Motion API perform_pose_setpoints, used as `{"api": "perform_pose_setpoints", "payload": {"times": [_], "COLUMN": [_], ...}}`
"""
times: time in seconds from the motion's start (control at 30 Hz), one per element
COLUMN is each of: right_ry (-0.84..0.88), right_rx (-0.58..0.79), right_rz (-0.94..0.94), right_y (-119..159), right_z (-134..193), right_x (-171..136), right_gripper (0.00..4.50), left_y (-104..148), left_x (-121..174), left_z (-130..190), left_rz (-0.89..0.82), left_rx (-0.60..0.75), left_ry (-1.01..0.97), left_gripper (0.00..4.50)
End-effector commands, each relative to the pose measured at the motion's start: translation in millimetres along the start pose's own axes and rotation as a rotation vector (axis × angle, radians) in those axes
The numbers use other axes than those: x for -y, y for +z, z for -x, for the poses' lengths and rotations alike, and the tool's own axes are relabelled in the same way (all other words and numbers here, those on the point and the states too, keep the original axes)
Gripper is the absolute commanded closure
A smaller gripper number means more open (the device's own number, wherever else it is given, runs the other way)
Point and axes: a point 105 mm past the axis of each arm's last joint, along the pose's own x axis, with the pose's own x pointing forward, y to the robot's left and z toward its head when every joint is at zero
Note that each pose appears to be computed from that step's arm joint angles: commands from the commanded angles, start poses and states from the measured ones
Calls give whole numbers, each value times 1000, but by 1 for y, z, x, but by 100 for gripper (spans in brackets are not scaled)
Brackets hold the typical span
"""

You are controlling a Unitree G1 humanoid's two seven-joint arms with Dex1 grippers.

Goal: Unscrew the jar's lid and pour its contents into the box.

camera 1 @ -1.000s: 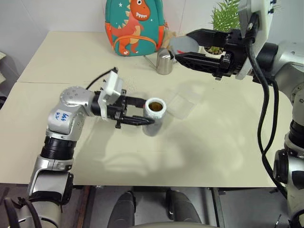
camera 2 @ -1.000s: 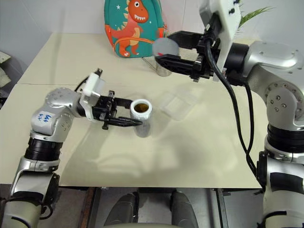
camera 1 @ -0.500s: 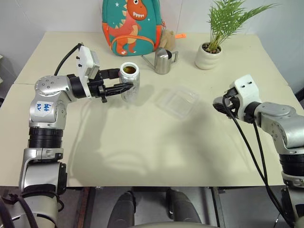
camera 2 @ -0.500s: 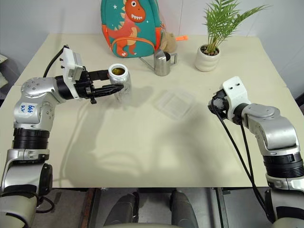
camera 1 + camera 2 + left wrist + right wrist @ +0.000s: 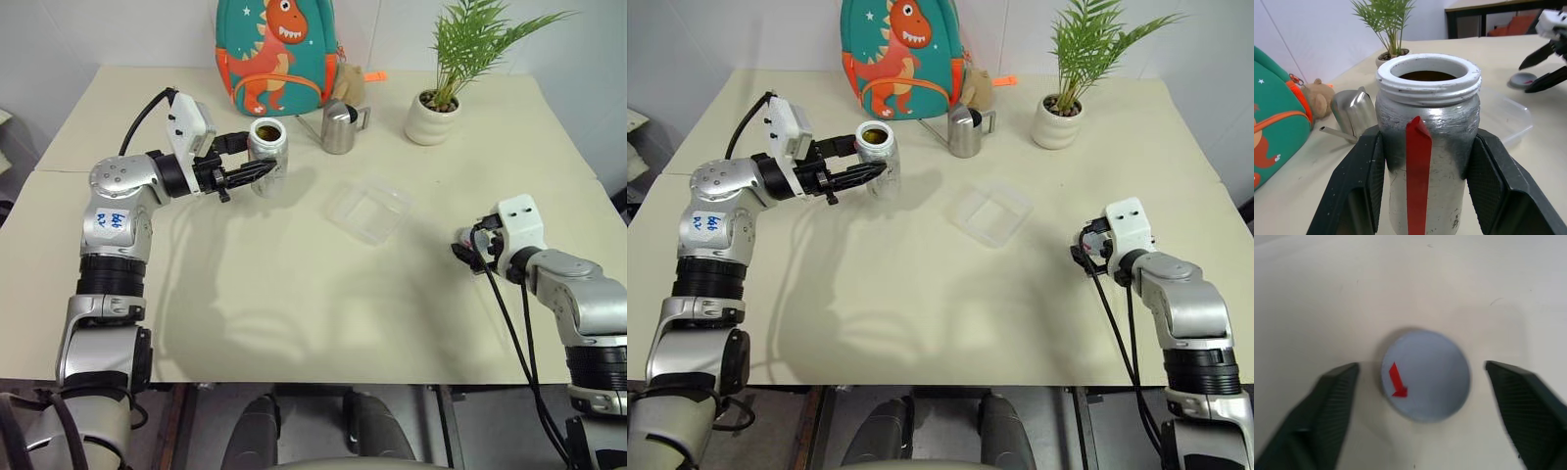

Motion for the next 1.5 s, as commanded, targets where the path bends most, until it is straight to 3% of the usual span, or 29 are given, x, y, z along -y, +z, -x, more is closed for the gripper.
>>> {"api": "perform_pose_setpoints", "payload": {"times": [0.03, 0.13, 0.3, 0.5, 0.67, 1.1, 1.37, 1.5], "right_ry": [19, 86, 441, 652, 615, 556, 528, 522], "right_rx": [88, 236, 465, 556, 558, 559, 552, 553], "right_rz": [22, 50, 101, 108, 115, 67, 35, 27], "right_y": [18, 45, 84, 103, 102, 86, 76, 76], "right_z": [15, 35, 92, 129, 128, 131, 133, 131], "right_x": [2, 0, -44, -68, -64, -71, -77, -78], "right_gripper": [4, 4, 4, 4, 4, 4, 4, 4], "left_y": [19, 21, 24, 19, 20, 18, 33, 41], "left_x": [-6, -8, -7, 3, 13, 63, 63, 67], "left_z": [-8, -17, -41, -75, -104, -159, -171, -174], "left_rz": [-107, -207, -345, -656, -963, -1863, -2215, -2300], "left_rx": [30, 21, 19, -77, -151, -27, 99, 184], "left_ry": [13, 35, 57, -12, -55, -279, -246, -221], "left_gripper": [253, 253, 253, 253, 253, 253, 253, 253]}}
